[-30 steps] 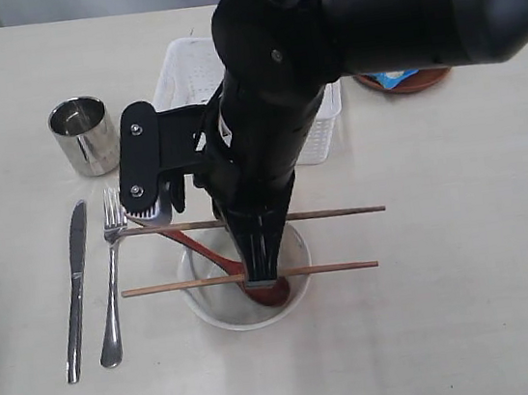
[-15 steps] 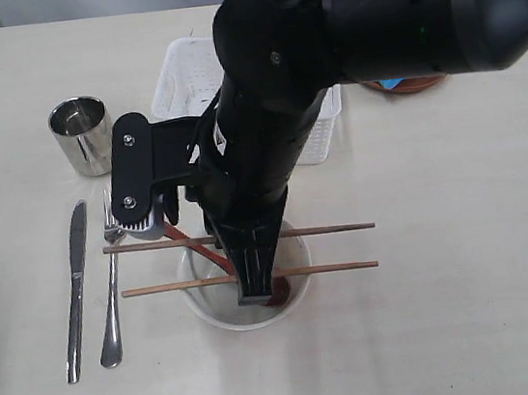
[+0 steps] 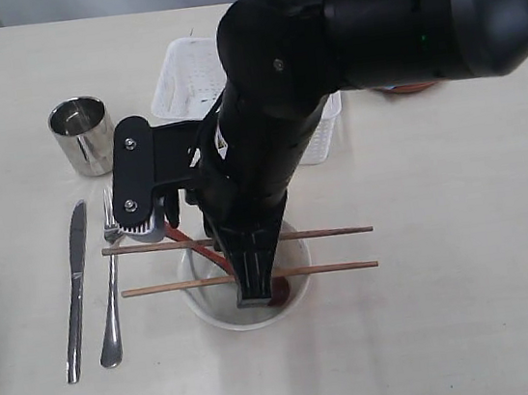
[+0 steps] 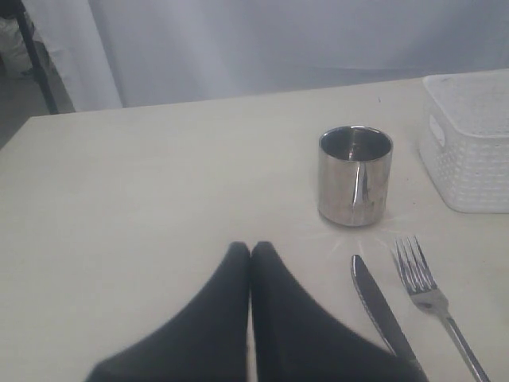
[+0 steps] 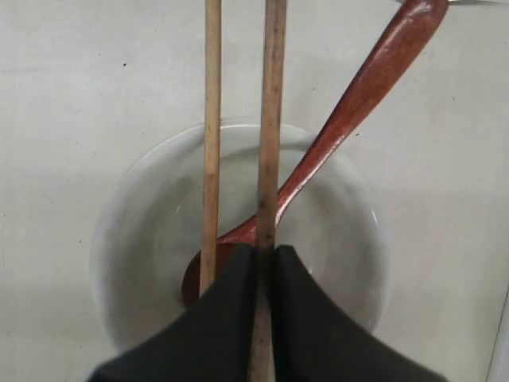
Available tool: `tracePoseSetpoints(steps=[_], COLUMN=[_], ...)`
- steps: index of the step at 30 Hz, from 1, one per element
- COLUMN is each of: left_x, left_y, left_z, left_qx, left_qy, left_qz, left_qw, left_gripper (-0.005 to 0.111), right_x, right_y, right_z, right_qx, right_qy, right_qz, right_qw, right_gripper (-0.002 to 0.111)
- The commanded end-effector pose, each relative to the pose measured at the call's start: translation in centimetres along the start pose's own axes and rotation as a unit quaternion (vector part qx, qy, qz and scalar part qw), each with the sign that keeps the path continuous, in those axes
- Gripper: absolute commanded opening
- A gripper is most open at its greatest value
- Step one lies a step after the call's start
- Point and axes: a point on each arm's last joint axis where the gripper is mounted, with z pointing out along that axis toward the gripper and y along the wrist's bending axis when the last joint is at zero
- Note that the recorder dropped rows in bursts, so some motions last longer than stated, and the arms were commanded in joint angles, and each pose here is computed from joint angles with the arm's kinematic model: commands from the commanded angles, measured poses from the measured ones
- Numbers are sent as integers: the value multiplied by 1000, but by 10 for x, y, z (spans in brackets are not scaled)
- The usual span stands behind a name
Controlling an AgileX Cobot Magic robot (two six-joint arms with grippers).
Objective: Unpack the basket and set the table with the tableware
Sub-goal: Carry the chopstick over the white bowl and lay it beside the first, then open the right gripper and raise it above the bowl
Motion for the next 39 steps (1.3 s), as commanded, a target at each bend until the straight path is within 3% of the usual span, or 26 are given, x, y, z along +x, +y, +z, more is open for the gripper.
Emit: tracePoseSetpoints(steps=[1, 9, 15, 39], left_x=[1, 1, 1, 1], left_y=[0, 0, 0, 0], left_z=[0, 0, 0, 0], left_qx=[2, 2, 3, 3], left_qy=[0, 0, 0, 0], left_qz=[1, 1, -3, -3], left_qw=[1000, 1000, 1000, 1000], left_gripper=[0, 0, 0, 0], right_x=[2, -11, -6, -6], right_y=[-1, -9, -8, -8], right_z=[5, -16, 13, 31], right_qx=[5, 0, -29, -42], right_qy=[8, 18, 49, 57], right_qz=[-6, 10, 16, 23], right_qw=[1000, 1000, 998, 997], right_gripper=[-1, -1, -1, 0])
